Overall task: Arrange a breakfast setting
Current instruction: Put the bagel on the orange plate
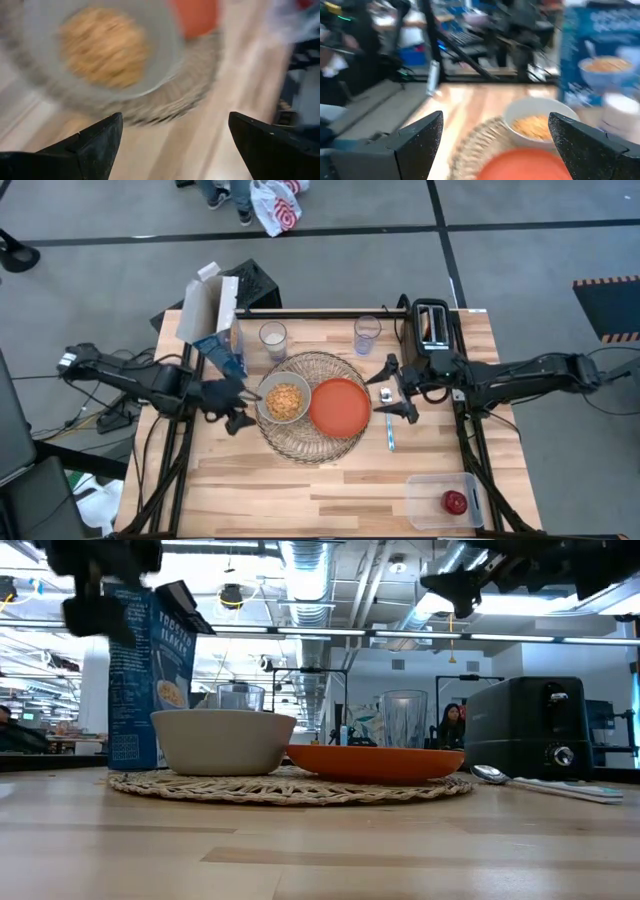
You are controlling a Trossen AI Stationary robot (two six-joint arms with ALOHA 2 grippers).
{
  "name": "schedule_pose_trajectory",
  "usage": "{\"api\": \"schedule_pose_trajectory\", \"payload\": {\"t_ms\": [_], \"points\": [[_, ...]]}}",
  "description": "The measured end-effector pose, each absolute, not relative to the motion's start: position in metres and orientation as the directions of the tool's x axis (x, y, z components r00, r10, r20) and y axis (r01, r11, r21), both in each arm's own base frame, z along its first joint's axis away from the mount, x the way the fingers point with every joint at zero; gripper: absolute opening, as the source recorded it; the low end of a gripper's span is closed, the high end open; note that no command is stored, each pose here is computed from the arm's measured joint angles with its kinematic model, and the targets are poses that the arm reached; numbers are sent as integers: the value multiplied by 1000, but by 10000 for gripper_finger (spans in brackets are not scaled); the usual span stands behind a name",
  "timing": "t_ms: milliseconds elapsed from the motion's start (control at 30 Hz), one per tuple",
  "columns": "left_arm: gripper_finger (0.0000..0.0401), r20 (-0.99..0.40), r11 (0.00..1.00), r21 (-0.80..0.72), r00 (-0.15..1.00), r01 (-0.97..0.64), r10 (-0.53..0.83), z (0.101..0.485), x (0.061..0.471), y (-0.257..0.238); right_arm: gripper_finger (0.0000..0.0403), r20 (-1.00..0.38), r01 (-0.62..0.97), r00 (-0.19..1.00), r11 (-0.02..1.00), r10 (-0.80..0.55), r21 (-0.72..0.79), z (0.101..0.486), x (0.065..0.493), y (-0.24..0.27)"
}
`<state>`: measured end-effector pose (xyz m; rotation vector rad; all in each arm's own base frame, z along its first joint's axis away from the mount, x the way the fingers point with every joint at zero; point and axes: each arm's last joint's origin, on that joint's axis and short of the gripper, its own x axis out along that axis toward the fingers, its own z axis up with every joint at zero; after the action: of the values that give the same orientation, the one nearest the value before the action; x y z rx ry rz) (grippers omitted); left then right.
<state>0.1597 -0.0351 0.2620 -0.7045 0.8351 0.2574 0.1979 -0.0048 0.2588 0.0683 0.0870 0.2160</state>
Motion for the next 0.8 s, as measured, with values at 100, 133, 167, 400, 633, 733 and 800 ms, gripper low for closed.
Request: {"api": "schedule_pose_trajectory", "payload": {"t_ms": [100, 133, 167, 400, 633, 733, 800], "points": [[348, -652, 806, -480, 755, -346, -64, 268, 170, -48, 383, -155, -140, 977, 989, 147, 57, 269, 194, -11], [348, -626, 832, -461, 778, -309, -58, 270, 172, -52, 380, -177, -108, 978, 993, 114, 42, 275, 193, -13], [348, -598, 858, -433, 801, -277, -43, 272, 174, -55, 377, -202, -70, 977, 997, 75, 29, 281, 191, -15], [348, -427, 942, -129, 875, -311, 230, 278, 193, -60, 355, -358, 321, 875, 944, -325, -71, 320, 176, -44], [348, -415, 966, 72, 873, -250, 257, 259, 229, -60, 333, -512, 694, 590, 716, -625, -74, 339, 152, -81], [348, -353, 983, 88, 917, -162, 183, 249, 250, -60, 326, -578, 777, 479, 625, -661, -71, 341, 142, -96], [348, -303, 992, 78, 946, -100, 119, 242, 258, -57, 322, -610, 816, 418, 574, -673, -74, 340, 139, -106]]}}
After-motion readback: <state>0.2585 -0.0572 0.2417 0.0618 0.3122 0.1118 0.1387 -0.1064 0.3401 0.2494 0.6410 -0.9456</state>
